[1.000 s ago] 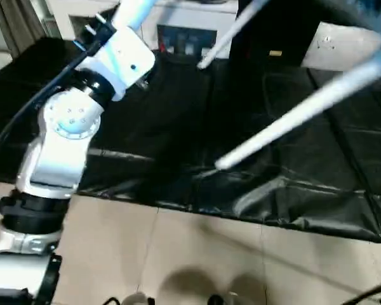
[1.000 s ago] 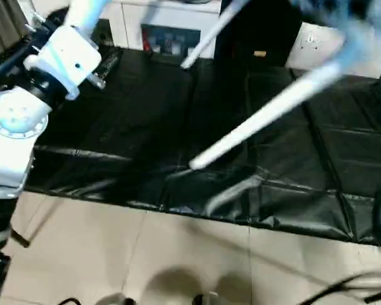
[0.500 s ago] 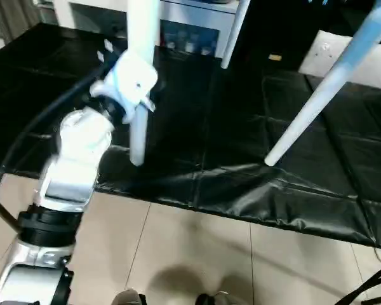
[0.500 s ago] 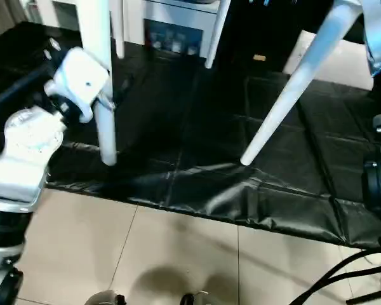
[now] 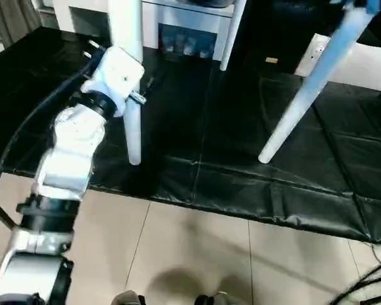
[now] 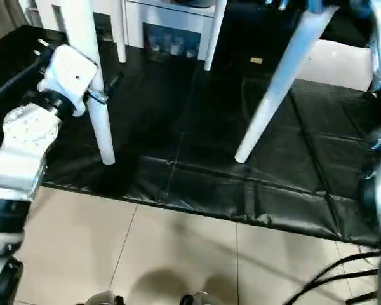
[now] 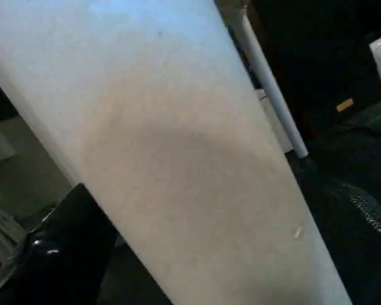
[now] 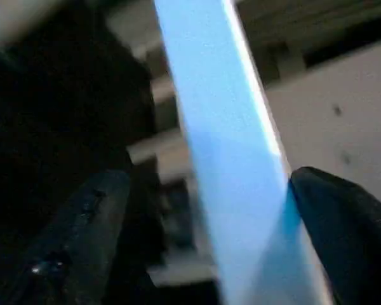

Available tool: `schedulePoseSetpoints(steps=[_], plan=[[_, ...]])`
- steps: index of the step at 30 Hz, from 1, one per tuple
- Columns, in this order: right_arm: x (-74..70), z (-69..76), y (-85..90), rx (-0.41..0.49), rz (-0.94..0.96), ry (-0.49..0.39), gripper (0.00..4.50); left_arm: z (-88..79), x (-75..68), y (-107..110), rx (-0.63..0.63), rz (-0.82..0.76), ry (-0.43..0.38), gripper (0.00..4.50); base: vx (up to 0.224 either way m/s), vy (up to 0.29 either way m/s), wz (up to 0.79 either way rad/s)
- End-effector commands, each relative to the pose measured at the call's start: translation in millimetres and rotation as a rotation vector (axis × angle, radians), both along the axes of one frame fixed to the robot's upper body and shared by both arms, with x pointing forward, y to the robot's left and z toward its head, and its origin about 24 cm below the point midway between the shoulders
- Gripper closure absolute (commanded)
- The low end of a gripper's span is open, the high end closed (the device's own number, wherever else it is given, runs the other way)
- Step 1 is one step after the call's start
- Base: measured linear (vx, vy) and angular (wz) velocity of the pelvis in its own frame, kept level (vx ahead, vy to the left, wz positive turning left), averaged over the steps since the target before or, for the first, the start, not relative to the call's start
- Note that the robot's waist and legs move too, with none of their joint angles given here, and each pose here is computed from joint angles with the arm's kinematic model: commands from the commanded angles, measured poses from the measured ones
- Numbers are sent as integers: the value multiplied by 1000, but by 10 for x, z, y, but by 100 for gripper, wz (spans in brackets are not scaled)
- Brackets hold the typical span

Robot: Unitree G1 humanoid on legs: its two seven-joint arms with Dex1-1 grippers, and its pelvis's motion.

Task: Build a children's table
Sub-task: Flip table

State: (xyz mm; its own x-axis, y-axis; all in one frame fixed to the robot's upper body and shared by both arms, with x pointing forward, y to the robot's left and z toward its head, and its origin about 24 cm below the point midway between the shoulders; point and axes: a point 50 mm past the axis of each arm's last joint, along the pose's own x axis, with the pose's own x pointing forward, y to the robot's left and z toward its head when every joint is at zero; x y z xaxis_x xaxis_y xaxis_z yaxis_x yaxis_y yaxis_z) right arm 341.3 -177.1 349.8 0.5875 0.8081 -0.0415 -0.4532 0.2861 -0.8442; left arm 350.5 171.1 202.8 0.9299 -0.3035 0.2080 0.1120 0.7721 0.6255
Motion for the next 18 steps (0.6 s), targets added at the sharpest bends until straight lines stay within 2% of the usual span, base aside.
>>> schedulePoseSetpoints(steps=[1, 3, 4, 7, 8, 9, 10, 11, 13, 14, 15, 16, 17, 18], plan=[[-83, 44, -63, 127, 25, -5, 0, -24, 35, 60, -16, 8, 8, 0, 0, 0, 0], [-177, 70, -137, 313, 18, -50, 0, -96, 23, 64, -54, -28, 31, 0, 0, 0, 0], [-177, 70, -137, 313, 18, -50, 0, -96, 23, 64, -54, -28, 31, 0, 0, 0, 0], [-314, 31, -194, 519, 47, -44, 0, -162, 2, 74, -148, -41, 51, 0, 0, 0, 0], [-314, 31, -194, 519, 47, -44, 0, -162, 2, 74, -148, -41, 51, 0, 0, 0, 0], [-390, -130, -232, 606, 49, 6, 0, -207, -31, 101, -228, -44, 61, 0, 0, 0, 0], [-410, -187, -240, 619, 45, 23, 0, -217, -42, 114, -240, -44, 62, 0, 0, 0, 0], [-457, -324, -273, 661, 43, 62, 0, -258, -72, 124, -245, -53, 72, 0, 0, 0, 0], [-504, -450, -308, 698, 35, 96, 0, -298, -104, 127, -251, -64, 82, 0, 0, 0, 0], [-584, -655, -370, 752, 9, 145, 0, -359, -162, 124, -276, -85, 99, 0, 0, 0, 0], [-644, -775, -409, 784, -16, 174, 0, -396, -206, 116, -298, -103, 113, 0, 0, 0, 0], [-649, -787, -414, 791, -18, 177, 0, -401, -212, 115, -300, -104, 115, 0, 0, 0, 0], [-694, -899, -460, 854, -49, 205, 0, -447, -273, 107, -321, -110, 135, 0, 0, 0, 0], [-694, -899, -460, 854, -49, 205, 0, -447, -273, 107, -321, -110, 135, 0, 0, 0, 0]])
